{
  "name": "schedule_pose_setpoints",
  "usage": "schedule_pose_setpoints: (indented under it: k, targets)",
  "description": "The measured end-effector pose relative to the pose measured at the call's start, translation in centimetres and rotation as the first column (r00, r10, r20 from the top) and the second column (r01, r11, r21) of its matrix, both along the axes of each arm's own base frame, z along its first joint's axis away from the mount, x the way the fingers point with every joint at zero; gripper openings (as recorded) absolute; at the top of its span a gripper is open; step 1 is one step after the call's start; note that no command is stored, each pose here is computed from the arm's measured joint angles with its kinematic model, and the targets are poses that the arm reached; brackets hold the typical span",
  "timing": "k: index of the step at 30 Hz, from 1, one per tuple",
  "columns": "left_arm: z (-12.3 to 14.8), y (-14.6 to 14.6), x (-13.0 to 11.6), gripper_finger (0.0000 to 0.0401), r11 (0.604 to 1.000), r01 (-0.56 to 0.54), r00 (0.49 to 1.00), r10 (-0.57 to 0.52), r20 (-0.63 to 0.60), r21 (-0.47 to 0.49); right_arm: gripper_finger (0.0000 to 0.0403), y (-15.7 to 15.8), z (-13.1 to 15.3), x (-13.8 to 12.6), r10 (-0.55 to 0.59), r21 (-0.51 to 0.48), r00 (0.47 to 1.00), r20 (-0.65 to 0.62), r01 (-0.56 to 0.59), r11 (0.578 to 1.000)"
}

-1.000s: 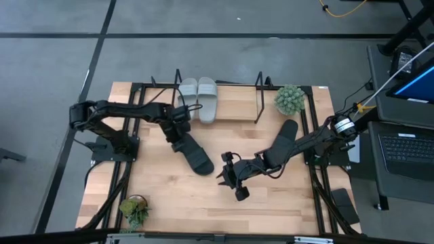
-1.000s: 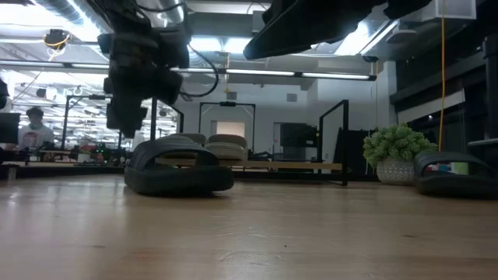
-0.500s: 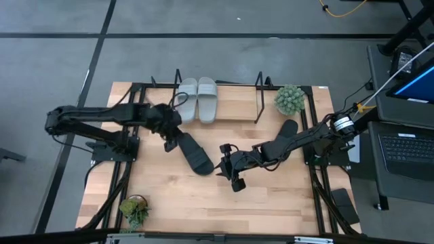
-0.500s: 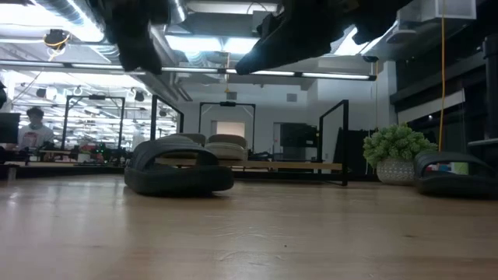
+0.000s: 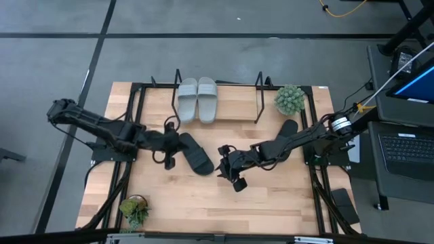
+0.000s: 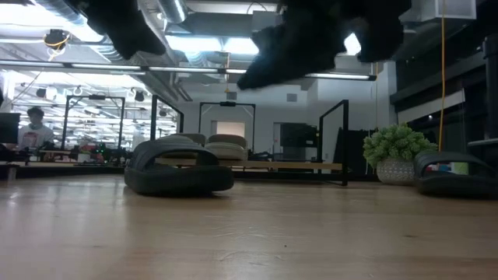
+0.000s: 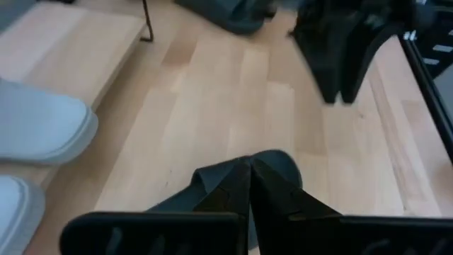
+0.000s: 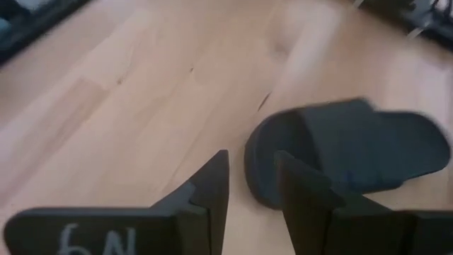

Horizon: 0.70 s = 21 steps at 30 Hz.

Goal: Pick and place slides into the shelf
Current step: Put the left black slide on the shelf

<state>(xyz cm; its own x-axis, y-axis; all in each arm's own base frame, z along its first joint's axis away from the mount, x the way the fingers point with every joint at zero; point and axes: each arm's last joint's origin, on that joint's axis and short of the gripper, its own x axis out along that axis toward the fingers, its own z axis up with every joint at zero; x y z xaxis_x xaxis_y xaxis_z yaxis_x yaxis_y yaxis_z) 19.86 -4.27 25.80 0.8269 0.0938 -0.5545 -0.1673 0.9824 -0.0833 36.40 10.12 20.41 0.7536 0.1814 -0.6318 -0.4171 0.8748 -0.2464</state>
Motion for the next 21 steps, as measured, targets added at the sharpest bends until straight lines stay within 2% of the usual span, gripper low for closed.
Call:
schedule_pose_setpoints:
  k: [4,11,14,21]
  targets:
    - [-0.3,-1.5,-0.2,0.0001,1.0,-0.003,0.998,0.001,0.063,0.031,0.0116,0.1,-1.7,0.5,-0.001,-0.01,1.0,-0.03,0.001,1.0]
    - [-2.5,-3.3,-0.9,0.0001,1.0,0.009,0.985,-0.012,0.169,0.018,0.0116,0.3,-3.9,1.9,0.012,-0.041,1.0,0.006,-0.012,0.999]
    - [-3.5,-3.6,-1.2,0.0001,1.0,0.0,0.979,0.001,0.204,-0.005,0.0116,0.0,-4.8,2.1,-0.022,-0.076,1.0,-0.004,0.022,0.997]
    - [-4.5,-3.7,-1.5,0.0003,1.0,-0.005,0.971,0.011,0.237,-0.026,0.0116,-0.7,-6.5,2.6,-0.046,-0.086,0.998,-0.034,0.042,0.995]
